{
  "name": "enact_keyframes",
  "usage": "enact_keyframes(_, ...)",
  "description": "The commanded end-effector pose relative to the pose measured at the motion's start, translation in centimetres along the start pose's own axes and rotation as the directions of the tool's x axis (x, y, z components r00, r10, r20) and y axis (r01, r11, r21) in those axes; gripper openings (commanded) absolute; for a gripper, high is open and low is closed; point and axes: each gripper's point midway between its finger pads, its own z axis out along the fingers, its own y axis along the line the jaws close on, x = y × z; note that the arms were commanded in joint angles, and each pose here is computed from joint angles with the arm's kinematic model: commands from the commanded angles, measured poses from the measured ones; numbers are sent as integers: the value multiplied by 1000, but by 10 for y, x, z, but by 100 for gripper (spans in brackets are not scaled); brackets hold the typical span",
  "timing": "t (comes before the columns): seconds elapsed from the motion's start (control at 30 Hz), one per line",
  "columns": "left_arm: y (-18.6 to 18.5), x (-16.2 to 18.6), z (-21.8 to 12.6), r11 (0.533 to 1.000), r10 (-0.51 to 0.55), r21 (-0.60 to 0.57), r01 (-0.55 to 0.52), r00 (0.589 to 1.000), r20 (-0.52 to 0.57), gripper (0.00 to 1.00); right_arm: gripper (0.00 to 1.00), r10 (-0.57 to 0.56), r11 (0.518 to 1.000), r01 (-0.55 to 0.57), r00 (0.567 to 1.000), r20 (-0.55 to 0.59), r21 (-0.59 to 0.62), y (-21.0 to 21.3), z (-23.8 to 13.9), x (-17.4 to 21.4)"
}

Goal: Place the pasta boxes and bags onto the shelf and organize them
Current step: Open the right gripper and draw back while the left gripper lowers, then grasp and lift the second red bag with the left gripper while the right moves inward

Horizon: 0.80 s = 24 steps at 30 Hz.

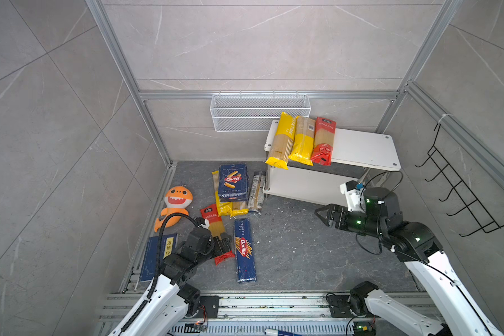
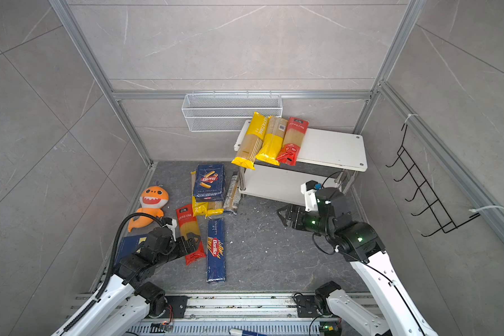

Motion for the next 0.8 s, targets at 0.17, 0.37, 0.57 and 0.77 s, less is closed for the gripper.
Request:
enact_keyframes(0.17,23,2,28,988,-59,-146,55,998,-17,100,80,6,998,-11,996,-88,-58,-3,46,45)
enact_keyframes(0.37,36,5,52,967,-58,-250,43,997,-55,100,80,-25,997,17,993,-118,-70,-6,54,59)
enact_keyframes(0.57,48,11,72,942,-79,-332,44,993,-93,100,80,-42,996,32,991,-127,-82,-9,57,66)
enact_keyframes(0.77,56,22,89,925,-103,-378,45,985,-135,93,80,-63,994,50,989,-132,-99,-7,58,68)
